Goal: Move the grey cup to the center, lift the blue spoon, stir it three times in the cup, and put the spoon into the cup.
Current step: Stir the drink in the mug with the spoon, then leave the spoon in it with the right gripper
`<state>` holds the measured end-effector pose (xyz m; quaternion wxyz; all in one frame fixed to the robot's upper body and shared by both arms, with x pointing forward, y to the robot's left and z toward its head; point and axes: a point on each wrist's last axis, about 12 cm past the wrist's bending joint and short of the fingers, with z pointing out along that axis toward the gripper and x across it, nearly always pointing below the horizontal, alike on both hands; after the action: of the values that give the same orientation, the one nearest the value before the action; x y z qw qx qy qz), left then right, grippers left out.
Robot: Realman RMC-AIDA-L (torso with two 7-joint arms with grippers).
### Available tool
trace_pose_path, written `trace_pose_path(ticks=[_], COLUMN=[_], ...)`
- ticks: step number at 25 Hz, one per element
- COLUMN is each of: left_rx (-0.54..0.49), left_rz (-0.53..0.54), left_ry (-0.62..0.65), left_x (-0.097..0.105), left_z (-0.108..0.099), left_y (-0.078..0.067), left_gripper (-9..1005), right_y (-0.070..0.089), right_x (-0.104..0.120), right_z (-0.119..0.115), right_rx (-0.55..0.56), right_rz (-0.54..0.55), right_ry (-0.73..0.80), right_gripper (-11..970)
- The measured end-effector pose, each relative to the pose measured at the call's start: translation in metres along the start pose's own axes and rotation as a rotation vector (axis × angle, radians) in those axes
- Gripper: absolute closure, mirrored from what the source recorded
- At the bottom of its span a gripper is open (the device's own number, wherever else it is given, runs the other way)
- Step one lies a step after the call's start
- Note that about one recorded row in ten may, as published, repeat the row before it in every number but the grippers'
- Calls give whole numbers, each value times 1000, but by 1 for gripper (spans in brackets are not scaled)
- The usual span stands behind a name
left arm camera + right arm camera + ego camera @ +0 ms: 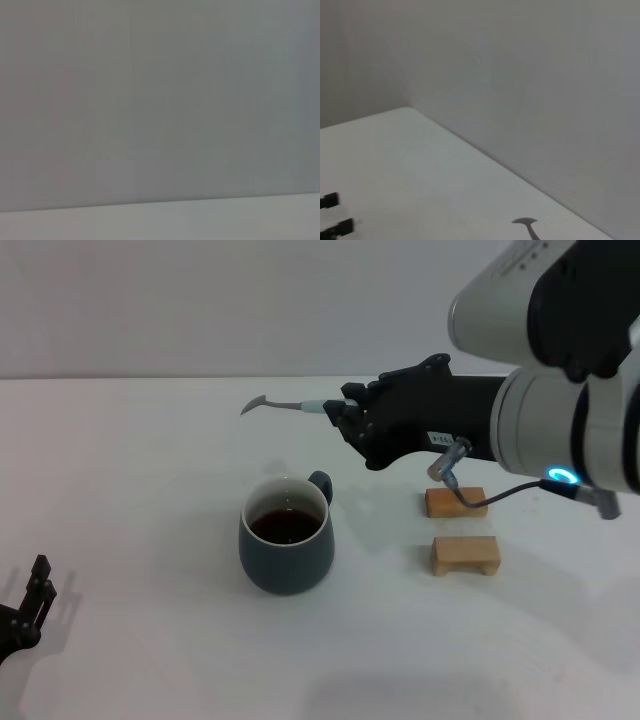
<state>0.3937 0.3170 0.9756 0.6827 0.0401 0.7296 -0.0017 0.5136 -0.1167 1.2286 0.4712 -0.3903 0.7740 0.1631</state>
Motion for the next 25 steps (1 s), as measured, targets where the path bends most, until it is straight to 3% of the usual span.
trace_pose_path(ticks=[6,16,25], left_rx=[-2,-13,-10], left_rz=[5,9,13], left_ry=[2,11,12], left_x=[0,1,1], left_z=[1,-1,1], left_y=[1,4,4], left_gripper=[312,311,312], right_y=[3,9,16], right_x=[-16,-14,-14], right_z=[-12,-12,-11], right_rx=[19,-18,-41], right_rz=[-46,-52,-50], right_ry=[107,247,264], right_gripper=[794,793,794])
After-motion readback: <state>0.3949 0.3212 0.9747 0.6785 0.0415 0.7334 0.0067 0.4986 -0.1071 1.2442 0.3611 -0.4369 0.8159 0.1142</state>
